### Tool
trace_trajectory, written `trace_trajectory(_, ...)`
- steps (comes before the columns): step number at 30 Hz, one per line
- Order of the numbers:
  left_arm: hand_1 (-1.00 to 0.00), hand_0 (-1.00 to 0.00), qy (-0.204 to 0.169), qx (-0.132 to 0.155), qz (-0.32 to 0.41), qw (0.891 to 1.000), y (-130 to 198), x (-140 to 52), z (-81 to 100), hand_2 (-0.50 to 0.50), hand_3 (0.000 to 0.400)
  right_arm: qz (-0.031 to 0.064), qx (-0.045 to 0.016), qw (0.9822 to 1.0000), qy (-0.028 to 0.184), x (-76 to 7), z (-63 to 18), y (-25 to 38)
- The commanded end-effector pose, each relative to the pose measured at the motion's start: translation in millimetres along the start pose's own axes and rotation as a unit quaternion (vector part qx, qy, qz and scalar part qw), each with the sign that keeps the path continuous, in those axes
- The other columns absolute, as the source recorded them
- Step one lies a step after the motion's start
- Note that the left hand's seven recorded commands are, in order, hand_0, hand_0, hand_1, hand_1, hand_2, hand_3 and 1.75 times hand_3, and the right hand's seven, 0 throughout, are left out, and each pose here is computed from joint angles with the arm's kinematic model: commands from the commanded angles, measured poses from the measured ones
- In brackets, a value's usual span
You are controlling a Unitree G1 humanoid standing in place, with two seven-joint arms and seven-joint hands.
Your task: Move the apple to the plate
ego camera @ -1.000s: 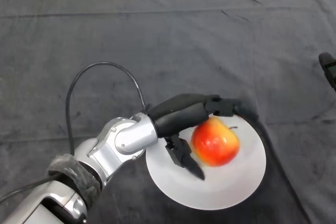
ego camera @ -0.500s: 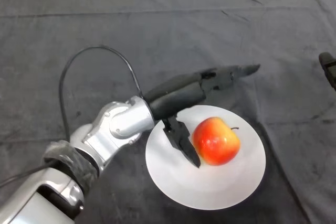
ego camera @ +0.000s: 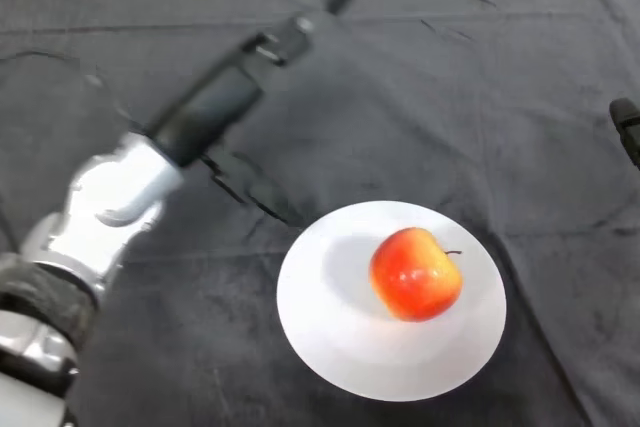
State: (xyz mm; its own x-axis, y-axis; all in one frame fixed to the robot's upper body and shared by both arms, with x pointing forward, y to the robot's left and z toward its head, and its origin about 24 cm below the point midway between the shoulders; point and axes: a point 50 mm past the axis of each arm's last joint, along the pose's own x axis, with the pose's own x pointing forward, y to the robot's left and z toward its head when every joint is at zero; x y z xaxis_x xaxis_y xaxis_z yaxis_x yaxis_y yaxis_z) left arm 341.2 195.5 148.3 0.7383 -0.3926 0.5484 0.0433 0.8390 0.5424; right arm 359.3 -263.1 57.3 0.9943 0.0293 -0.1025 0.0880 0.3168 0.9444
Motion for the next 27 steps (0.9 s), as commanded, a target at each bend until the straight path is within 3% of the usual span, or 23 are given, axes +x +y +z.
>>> trace_trajectory(1, 0.00, 0.00, 0.000, 0.025, 0.051, 0.998, 33.6, -12.4, 1.6, 0.00, 0.000, 0.0145, -0.0049, 0.9998, -0.013, 0.7, 10.6, 7.4)
trace_trajectory(5, 0.00, 0.00, 0.010, 0.037, 0.130, 0.991, 64.3, -26.5, -0.2, 0.00, 0.000, 0.0145, -0.0051, 0.9998, -0.013, 0.7, 10.6, 7.4)
trace_trajectory(9, 0.00, 0.00, 0.023, 0.047, 0.209, 0.977, 91.7, -41.3, -2.3, 0.00, 0.000, 0.0144, -0.0052, 0.9998, -0.013, 0.7, 10.6, 7.4)
trace_trajectory(18, 0.00, 0.00, 0.054, 0.064, 0.373, 0.924, 144.3, -77.9, -4.6, 0.00, 0.000, 0.0145, -0.0051, 0.9998, -0.013, 0.7, 10.7, 7.4)
trace_trajectory(27, 0.00, 0.00, 0.083, 0.070, 0.478, 0.871, 171.9, -110.0, -7.7, 0.00, 0.000, 0.0146, -0.0046, 0.9998, -0.013, 0.8, 10.8, 7.5)
